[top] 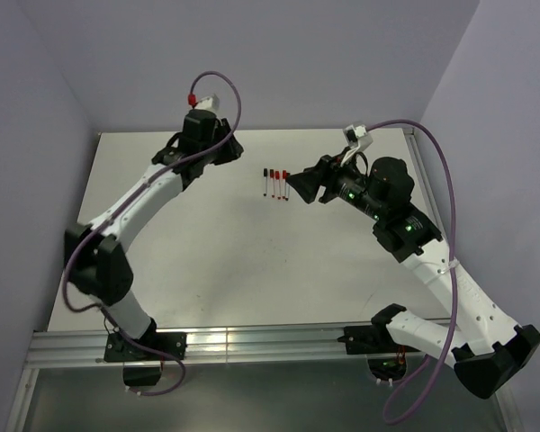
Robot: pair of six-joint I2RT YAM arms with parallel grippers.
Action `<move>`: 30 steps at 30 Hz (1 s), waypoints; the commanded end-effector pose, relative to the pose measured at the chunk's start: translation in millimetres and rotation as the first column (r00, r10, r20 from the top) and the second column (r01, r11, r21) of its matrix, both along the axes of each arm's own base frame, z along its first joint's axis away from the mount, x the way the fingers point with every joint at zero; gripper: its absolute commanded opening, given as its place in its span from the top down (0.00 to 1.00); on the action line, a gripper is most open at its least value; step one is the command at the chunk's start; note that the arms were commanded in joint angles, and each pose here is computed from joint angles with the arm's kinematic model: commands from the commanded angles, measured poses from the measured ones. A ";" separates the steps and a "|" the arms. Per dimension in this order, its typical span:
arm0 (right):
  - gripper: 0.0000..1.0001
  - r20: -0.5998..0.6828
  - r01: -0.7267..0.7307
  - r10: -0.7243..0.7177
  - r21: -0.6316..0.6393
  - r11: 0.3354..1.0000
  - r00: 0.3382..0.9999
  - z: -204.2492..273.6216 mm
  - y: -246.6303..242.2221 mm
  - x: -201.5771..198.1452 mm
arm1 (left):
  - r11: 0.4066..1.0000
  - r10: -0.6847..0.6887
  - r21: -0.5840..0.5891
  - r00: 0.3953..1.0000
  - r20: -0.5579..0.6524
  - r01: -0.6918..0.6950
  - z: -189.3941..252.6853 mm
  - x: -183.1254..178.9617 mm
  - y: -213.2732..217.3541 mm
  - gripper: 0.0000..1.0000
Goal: Insert the pens into the pen caps
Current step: Reset both arms
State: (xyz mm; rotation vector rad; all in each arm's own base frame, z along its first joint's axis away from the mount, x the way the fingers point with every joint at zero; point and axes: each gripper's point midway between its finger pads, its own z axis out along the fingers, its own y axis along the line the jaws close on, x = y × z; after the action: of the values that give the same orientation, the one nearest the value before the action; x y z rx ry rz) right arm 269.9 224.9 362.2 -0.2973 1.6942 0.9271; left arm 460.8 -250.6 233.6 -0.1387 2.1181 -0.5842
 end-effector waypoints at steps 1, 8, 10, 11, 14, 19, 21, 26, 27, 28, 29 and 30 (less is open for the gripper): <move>0.31 0.051 0.041 -0.042 0.023 0.999 0.998 18.7 -9.6 1.6 | 0.999 -0.025 -0.038 0.999 0.033 0.026 40.9 -42.5 14.8 0.64; 0.19 0.052 0.058 -0.060 0.041 0.997 0.997 19.2 -14.5 -2.0 | 1.000 -0.017 0.018 0.987 0.162 0.014 95.1 -121.6 69.2 0.53; 0.16 0.019 0.079 -0.080 0.038 0.996 0.997 11.7 -16.9 -0.1 | 0.999 -0.029 0.042 0.982 0.184 0.022 98.4 -134.7 77.6 0.46; 0.16 0.008 0.105 -0.106 0.038 0.994 0.994 9.4 -20.1 2.5 | 0.999 -0.031 0.044 0.979 0.203 0.023 101.6 -144.5 83.7 0.40; 0.14 -0.039 0.146 -0.144 0.052 0.988 0.989 -3.5 -25.9 4.0 | 0.998 -0.034 0.065 0.969 0.244 0.018 101.7 -158.4 95.1 0.37; 0.07 -0.095 0.203 -0.197 0.058 0.977 0.976 -22.0 -35.8 0.6 | 0.998 -0.035 0.063 0.957 0.289 0.017 95.0 -173.2 104.1 0.35; 0.07 -0.108 0.224 -0.219 0.041 0.974 0.970 -25.9 -39.1 2.5 | 0.998 -0.034 0.055 0.950 0.310 0.018 94.2 -175.1 104.8 0.36; 0.07 -0.118 0.227 -0.225 0.003 0.974 0.967 -35.5 -41.0 2.9 | 0.999 -0.040 0.047 0.935 0.352 0.025 87.9 -183.1 108.3 0.35; 0.07 -0.114 0.228 -0.226 0.006 0.974 0.967 -35.2 -41.3 2.4 | 0.998 -0.044 0.051 0.932 0.359 0.027 87.7 -183.1 108.6 0.35; 0.07 -0.108 0.227 -0.224 0.012 0.974 0.969 -33.2 -41.1 2.2 | 0.998 -0.044 0.054 0.934 0.356 0.026 85.8 -182.5 108.9 0.35; 0.07 -0.105 0.223 -0.221 0.011 0.975 0.970 -32.5 -40.8 1.9 | 0.998 -0.040 0.054 0.935 0.352 0.023 85.0 -182.1 109.2 0.35; 0.07 -0.107 0.221 -0.220 0.005 0.975 0.970 -33.6 -40.4 2.3 | 0.998 -0.042 0.058 0.937 0.348 0.023 83.4 -181.8 109.1 0.35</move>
State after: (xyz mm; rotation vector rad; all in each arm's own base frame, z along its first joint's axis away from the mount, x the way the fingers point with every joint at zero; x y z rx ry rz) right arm 271.6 190.5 316.5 -0.0555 1.8217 0.8168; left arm 274.4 -141.4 297.0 0.0166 1.8760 -0.5230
